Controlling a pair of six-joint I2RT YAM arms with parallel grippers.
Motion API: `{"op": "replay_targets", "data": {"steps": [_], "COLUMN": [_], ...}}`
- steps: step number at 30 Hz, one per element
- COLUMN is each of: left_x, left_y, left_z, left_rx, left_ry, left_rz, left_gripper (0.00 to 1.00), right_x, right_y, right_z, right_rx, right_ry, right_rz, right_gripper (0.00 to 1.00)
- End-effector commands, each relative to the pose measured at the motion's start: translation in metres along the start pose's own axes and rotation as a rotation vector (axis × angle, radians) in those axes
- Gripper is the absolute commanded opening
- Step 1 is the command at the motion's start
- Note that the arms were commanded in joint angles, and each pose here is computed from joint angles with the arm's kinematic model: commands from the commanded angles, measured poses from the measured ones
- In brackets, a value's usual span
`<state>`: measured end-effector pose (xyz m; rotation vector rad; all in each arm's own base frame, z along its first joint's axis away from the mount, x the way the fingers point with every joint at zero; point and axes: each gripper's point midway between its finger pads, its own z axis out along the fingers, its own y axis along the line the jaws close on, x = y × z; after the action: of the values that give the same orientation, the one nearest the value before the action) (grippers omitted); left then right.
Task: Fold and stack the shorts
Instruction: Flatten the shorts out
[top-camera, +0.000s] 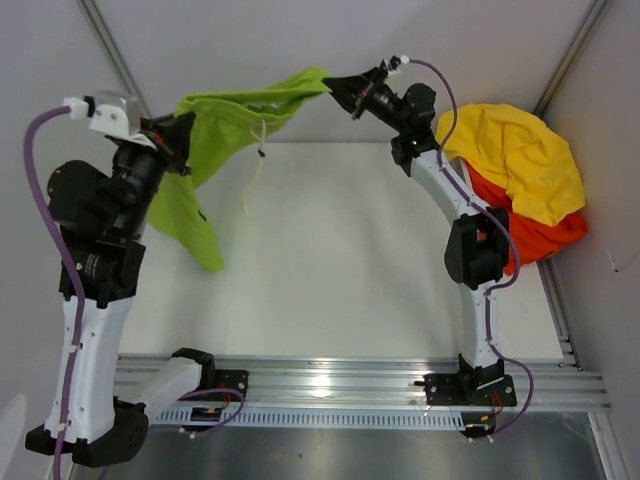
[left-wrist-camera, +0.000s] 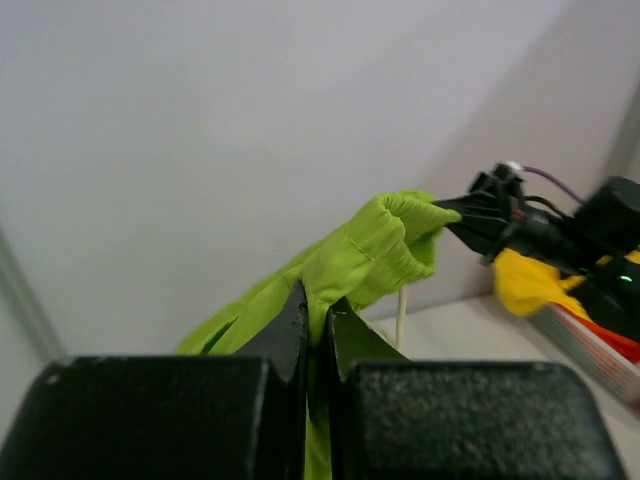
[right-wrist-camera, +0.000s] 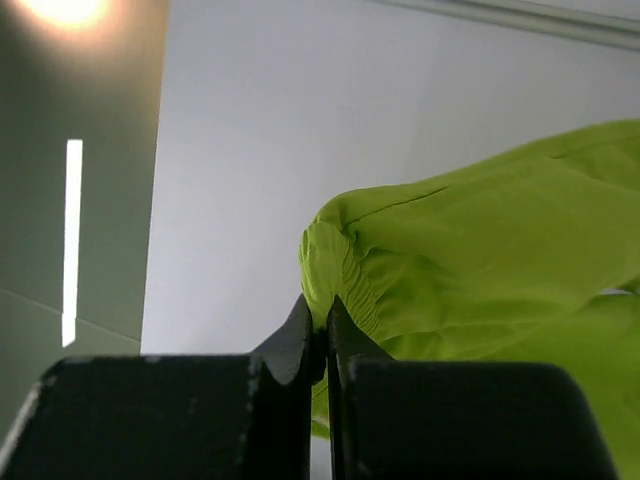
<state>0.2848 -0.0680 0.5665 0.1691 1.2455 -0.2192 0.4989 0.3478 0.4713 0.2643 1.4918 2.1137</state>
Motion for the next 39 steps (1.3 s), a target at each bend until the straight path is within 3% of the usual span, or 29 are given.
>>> {"op": "replay_targets", "data": {"steps": [1,2,3,4,6,7,9,10,13,14,15,19,22,25,31,36,37,38,39], "left_x": [0.002,0.053,0.053,0.128,0.141,0.204,0.224,0.259,0.287,0.293,0.295,0.33,0.331,0.327,0.316,0.337,0.335,0.339,0.347], "left_y": [-0.043,-0.049,-0.055,-0.067,-0.072,-0.086,-0.11,-0.122,-0.167,-0.176,-0.196,-0.237,-0.27,-0.291,-0.336,-0.384,-0.395,-0.404,-0.421], "left_z": [0.007,0.009,0.01,0.008,0.005,-0.008,-0.015,-0.028,-0.049,-0.052,-0.061,-0.081,-0.091,-0.094,-0.097,-0.112,-0.112,-0.117,-0.127], "left_rx": [0.22,0.239,0.255,0.265,0.244,0.259,0.31,0.328,0.401,0.407,0.46,0.512,0.558,0.581,0.726,0.835,0.857,0.879,0.944], "left_ry": [-0.091,-0.005,-0.048,0.08,0.029,0.14,0.16,0.23,0.264,0.274,0.284,0.378,0.367,0.384,0.413,0.524,0.53,0.559,0.596], "left_rz": [-0.124,-0.158,-0.178,-0.22,-0.252,-0.279,-0.334,-0.347,-0.328,-0.319,-0.321,-0.345,-0.334,-0.234,-0.319,-0.383,-0.404,-0.425,-0.428], "left_gripper": [0.0,0.0,0.0,0.0,0.0,0.0,0.0,0.0,0.0,0.0,0.0,0.0,0.0,0.0,0.0,0.0,0.03,0.18,0.4], "right_x": [0.0,0.0,-0.004,-0.003,-0.007,-0.006,-0.013,-0.014,-0.023,-0.024,-0.032,-0.041,-0.051,-0.063,-0.08,-0.094,-0.097,-0.102,-0.105], "right_y": [0.027,0.014,-0.002,-0.04,-0.073,-0.092,-0.13,-0.147,-0.189,-0.216,-0.218,-0.248,-0.268,-0.287,-0.304,-0.305,-0.305,-0.301,-0.3], "right_z": [-0.044,-0.051,-0.06,-0.073,-0.09,-0.099,-0.119,-0.125,-0.145,-0.157,-0.158,-0.179,-0.194,-0.213,-0.25,-0.269,-0.272,-0.272,-0.274], "right_rx": [-0.085,-0.069,-0.037,0.031,0.098,0.141,0.233,0.272,0.428,0.531,0.549,0.674,0.771,0.866,1.003,1.031,1.04,1.039,1.042], "right_ry": [0.05,0.057,0.055,0.06,0.062,0.081,0.081,0.09,0.129,0.122,0.137,0.15,0.141,0.126,0.091,0.076,0.07,0.063,0.056], "right_rz": [-0.003,-0.007,-0.002,0.024,0.027,0.036,0.03,0.033,-0.024,0.026,-0.064,-0.058,-0.095,-0.117,-0.157,-0.174,-0.17,-0.185,-0.186], "right_gripper": [0.0,0.0,0.0,0.0,0.0,0.0,0.0,0.0,0.0,0.0,0.0,0.0,0.0,0.0,0.0,0.0,0.02,0.14,0.25]}}
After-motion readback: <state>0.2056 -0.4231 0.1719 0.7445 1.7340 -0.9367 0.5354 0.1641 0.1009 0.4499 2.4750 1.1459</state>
